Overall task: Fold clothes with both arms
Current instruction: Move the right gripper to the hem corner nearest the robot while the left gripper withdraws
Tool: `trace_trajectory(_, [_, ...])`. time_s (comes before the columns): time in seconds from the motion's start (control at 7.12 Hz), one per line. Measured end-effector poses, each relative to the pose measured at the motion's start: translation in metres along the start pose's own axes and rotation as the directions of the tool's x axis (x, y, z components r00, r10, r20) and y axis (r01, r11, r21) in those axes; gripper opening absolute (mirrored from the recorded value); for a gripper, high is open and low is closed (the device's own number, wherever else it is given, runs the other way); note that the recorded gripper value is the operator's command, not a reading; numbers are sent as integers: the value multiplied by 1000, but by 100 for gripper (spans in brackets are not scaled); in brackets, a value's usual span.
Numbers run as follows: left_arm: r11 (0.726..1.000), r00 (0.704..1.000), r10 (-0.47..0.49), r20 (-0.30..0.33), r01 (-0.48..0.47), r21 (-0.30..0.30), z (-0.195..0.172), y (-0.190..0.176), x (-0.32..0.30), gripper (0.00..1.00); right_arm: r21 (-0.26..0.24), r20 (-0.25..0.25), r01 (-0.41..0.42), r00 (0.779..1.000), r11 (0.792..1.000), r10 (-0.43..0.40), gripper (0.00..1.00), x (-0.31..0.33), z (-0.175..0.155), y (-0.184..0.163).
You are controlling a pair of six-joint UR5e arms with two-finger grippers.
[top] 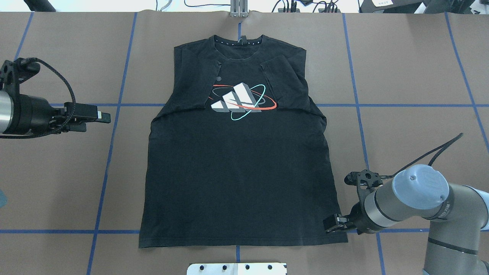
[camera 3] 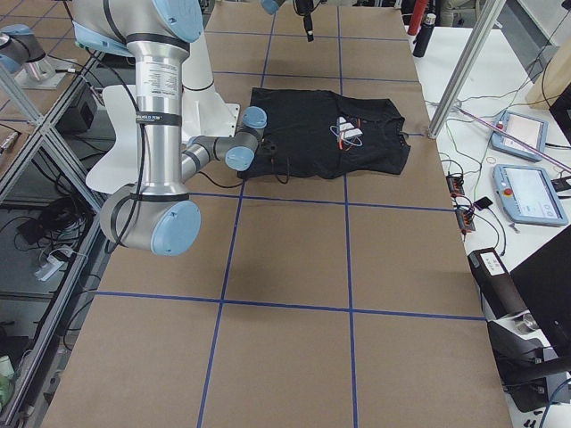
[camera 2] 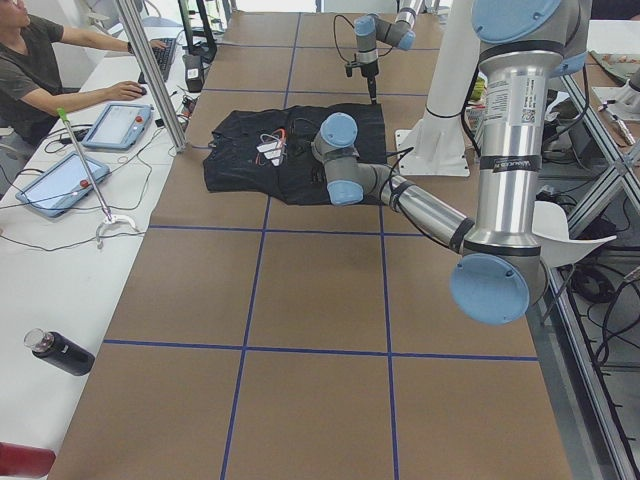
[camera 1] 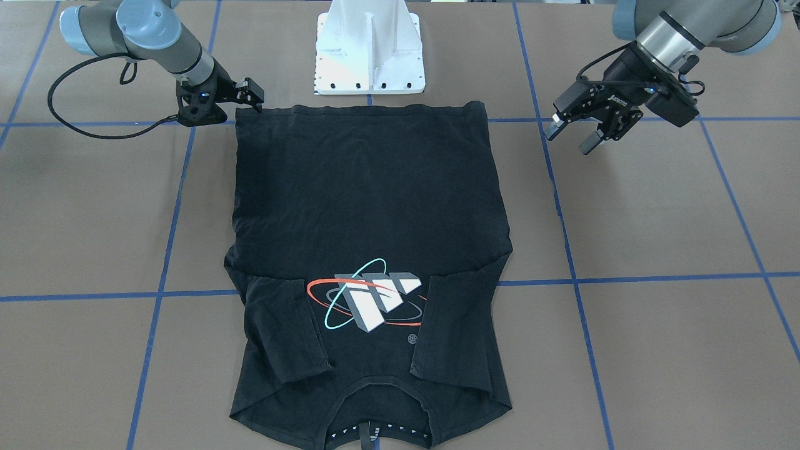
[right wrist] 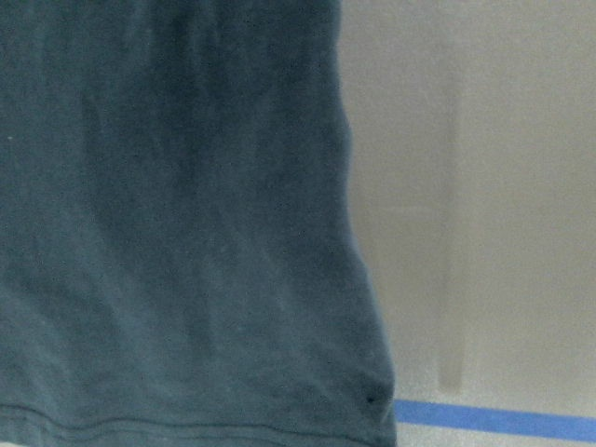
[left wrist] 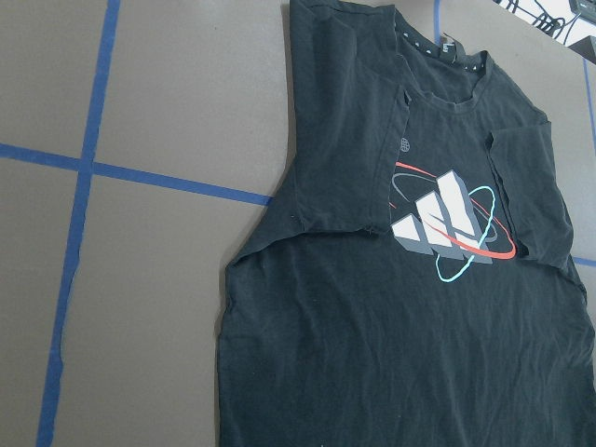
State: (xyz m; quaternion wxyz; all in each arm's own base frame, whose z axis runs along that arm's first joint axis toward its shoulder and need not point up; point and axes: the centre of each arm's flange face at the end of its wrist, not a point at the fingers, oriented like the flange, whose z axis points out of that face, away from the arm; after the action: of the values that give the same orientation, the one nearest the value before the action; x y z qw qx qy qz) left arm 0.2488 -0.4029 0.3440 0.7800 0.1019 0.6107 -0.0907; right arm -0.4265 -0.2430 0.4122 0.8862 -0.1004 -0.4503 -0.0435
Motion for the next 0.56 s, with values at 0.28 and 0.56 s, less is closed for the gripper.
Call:
trace_trajectory(0.28, [1000,1000,1,0,-1,0,0,0,0,100,-9,-5,2,1000,1000,-2,77,-1,6,2])
trace_trajectory(0.56, [1000,1000,1,0,-1,0,0,0,0,100,-18,-8,2,1000,1000,-3,76,-2,9,5])
